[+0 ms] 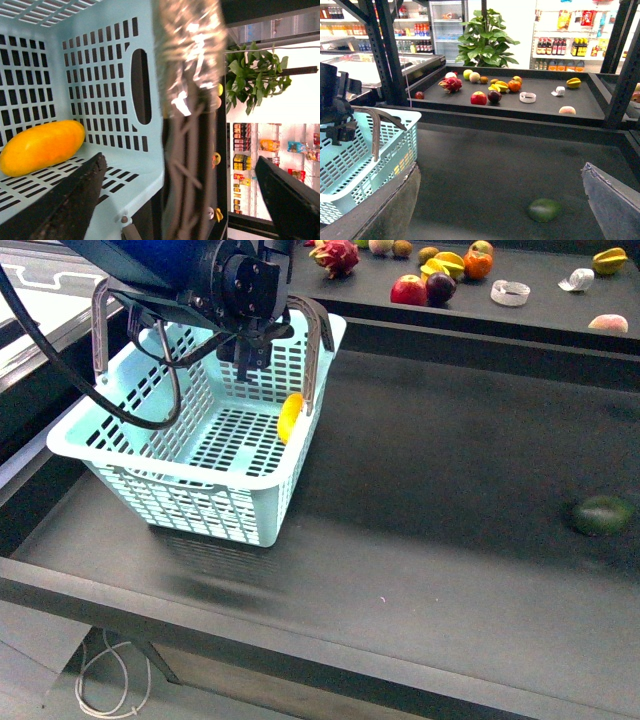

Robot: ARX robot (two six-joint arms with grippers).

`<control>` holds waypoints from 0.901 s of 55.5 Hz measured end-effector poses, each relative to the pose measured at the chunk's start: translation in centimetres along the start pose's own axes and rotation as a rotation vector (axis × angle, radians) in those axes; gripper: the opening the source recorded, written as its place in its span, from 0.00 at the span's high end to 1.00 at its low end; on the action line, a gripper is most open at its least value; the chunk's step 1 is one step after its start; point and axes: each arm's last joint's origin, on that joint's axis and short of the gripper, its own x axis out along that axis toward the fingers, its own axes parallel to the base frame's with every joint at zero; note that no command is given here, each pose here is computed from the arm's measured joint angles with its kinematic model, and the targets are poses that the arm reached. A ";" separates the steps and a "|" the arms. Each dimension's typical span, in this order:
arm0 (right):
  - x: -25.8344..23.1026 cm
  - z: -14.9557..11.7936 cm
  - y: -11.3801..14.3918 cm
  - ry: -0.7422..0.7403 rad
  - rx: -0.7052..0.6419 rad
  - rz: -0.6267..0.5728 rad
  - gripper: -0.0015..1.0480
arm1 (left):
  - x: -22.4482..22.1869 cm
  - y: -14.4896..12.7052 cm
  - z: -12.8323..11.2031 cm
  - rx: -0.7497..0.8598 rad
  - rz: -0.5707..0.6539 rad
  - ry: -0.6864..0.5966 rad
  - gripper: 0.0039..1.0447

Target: Pick mango with right arm and hold basket with left

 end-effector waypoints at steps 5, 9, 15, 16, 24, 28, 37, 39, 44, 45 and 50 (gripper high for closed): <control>0.0 0.0 0.0 0.000 0.000 0.000 0.08 | -1.3 -0.6 0.9 0.018 -0.017 -0.012 0.06; 0.0 0.0 0.0 0.000 0.000 0.000 0.08 | -2.7 -0.9 1.8 0.045 -0.033 -0.018 0.08; 0.0 0.0 0.0 0.000 0.000 0.000 0.08 | -5.2 -0.7 2.9 0.106 -0.042 -0.025 0.08; 0.0 0.0 0.0 0.000 0.000 0.000 0.08 | -5.6 -0.6 3.1 0.119 -0.044 -0.025 0.08; 0.0 0.0 0.0 0.000 0.000 0.000 0.08 | -9.7 0.6 5.1 0.200 -0.034 -0.059 0.08; 0.0 0.0 0.0 0.000 0.000 0.000 0.08 | -12.1 1.4 6.6 0.224 -0.031 -0.084 0.08; 0.0 0.0 0.0 0.000 0.000 0.000 0.08 | -16.5 3.2 10.5 0.256 -0.012 -0.165 0.08; 0.0 0.0 0.0 0.000 0.000 0.000 0.08 | -17.6 3.9 11.6 0.255 0.000 -0.188 0.08; 0.0 0.0 0.0 0.000 0.000 0.000 0.08 | -19.4 5.2 13.5 0.253 0.024 -0.221 0.08; 0.0 0.0 0.0 0.000 0.000 0.000 0.08 | -19.8 5.5 13.8 0.250 0.028 -0.229 0.08; 0.0 0.0 0.0 0.000 0.000 0.000 0.08 | -21.7 6.8 15.6 0.236 0.049 -0.269 0.08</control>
